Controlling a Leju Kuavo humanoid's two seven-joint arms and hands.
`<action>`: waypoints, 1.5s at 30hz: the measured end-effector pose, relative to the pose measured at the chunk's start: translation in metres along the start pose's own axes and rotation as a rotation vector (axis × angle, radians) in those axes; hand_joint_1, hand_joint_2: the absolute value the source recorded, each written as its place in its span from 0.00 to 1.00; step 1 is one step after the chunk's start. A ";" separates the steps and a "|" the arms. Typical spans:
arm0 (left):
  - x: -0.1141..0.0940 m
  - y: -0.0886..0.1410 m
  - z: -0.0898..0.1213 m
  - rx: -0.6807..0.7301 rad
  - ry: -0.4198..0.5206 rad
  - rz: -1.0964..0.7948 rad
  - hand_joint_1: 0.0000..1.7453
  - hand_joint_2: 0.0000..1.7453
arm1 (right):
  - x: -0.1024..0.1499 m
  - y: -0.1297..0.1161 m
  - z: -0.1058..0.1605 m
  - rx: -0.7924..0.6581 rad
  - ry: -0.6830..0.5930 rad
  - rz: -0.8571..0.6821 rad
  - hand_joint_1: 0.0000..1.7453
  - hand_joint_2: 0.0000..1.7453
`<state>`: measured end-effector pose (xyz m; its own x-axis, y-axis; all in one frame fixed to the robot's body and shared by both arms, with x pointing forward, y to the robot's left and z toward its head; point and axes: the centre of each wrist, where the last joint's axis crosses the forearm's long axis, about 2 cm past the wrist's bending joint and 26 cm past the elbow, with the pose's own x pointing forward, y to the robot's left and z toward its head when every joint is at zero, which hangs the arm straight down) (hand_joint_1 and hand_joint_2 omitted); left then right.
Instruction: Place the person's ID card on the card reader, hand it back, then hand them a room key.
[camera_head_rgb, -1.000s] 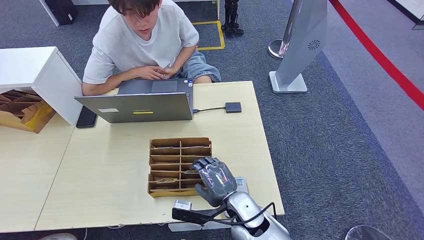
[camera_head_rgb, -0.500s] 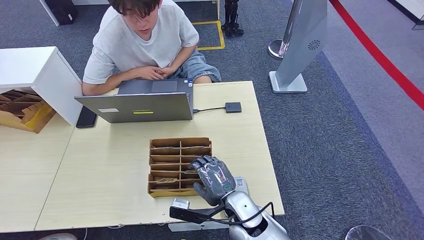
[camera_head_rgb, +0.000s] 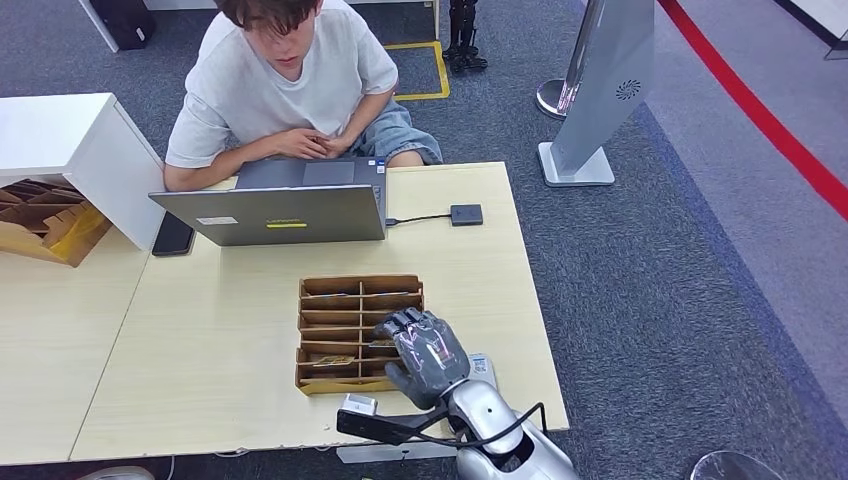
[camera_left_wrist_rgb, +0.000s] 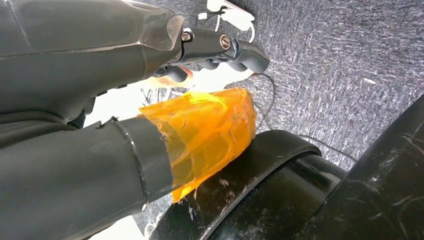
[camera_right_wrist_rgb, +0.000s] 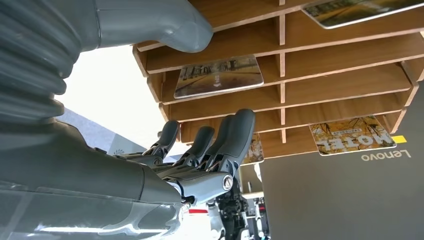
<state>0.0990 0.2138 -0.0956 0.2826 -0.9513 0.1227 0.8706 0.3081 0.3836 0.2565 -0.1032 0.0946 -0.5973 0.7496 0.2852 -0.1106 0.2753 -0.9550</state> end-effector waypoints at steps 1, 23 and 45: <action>0.000 0.000 0.000 0.000 0.000 0.000 0.00 0.00 | 0.000 0.000 -0.001 -0.001 0.001 0.000 0.38 1.00; 0.000 0.000 0.000 -0.003 -0.001 -0.008 0.00 0.00 | -0.003 -0.003 -0.007 0.011 0.012 0.000 0.40 1.00; 0.001 0.001 0.000 -0.004 -0.004 -0.017 0.00 0.00 | -0.016 -0.004 -0.013 0.020 0.076 0.000 0.82 1.00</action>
<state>0.0999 0.2133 -0.0953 0.2663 -0.9563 0.1203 0.8769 0.2922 0.3817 0.2766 -0.1088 0.0949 -0.5350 0.7934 0.2903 -0.1272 0.2640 -0.9561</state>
